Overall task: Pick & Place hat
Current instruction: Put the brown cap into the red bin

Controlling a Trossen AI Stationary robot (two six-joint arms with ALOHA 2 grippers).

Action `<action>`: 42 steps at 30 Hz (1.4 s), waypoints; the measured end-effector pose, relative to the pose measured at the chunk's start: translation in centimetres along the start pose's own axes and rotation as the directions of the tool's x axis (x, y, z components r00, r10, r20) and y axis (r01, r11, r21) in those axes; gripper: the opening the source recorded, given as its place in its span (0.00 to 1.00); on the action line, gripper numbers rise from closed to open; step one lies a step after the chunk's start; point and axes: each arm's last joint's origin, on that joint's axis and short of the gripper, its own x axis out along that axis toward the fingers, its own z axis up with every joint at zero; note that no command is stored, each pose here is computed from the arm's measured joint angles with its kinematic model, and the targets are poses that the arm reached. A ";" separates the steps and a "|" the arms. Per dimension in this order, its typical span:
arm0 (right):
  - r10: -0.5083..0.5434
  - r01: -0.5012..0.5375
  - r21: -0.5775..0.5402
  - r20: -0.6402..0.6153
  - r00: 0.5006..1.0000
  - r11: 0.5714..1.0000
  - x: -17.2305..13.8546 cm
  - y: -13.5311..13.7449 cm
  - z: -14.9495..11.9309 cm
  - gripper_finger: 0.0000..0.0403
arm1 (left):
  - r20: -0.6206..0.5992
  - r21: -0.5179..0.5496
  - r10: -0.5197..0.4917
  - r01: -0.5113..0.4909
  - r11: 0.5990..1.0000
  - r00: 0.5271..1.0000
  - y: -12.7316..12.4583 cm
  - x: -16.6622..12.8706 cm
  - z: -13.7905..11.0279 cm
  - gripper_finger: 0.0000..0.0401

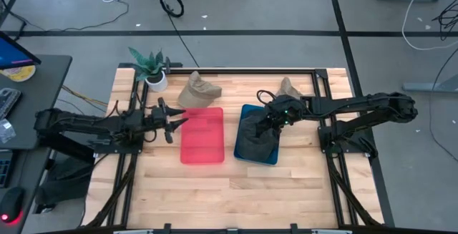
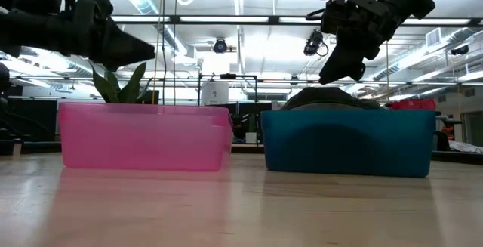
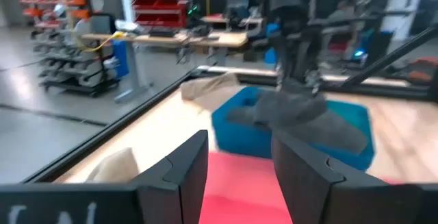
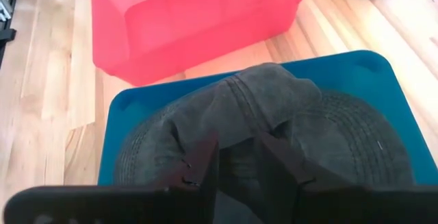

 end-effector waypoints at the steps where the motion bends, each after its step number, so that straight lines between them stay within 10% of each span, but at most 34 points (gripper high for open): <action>1: -0.001 0.001 0.001 -0.004 1.000 1.000 0.0 0.0 0.0 0.24 | -0.015 0.005 0.011 -0.010 1.000 1.000 0.1 0.0 -0.1 0.41; 42: -0.060 0.060 0.009 -0.004 0.998 0.998 0.0 -0.2 -0.1 0.24 | 0.075 0.018 -0.173 0.172 0.985 0.982 0.6 -3.5 -1.0 0.41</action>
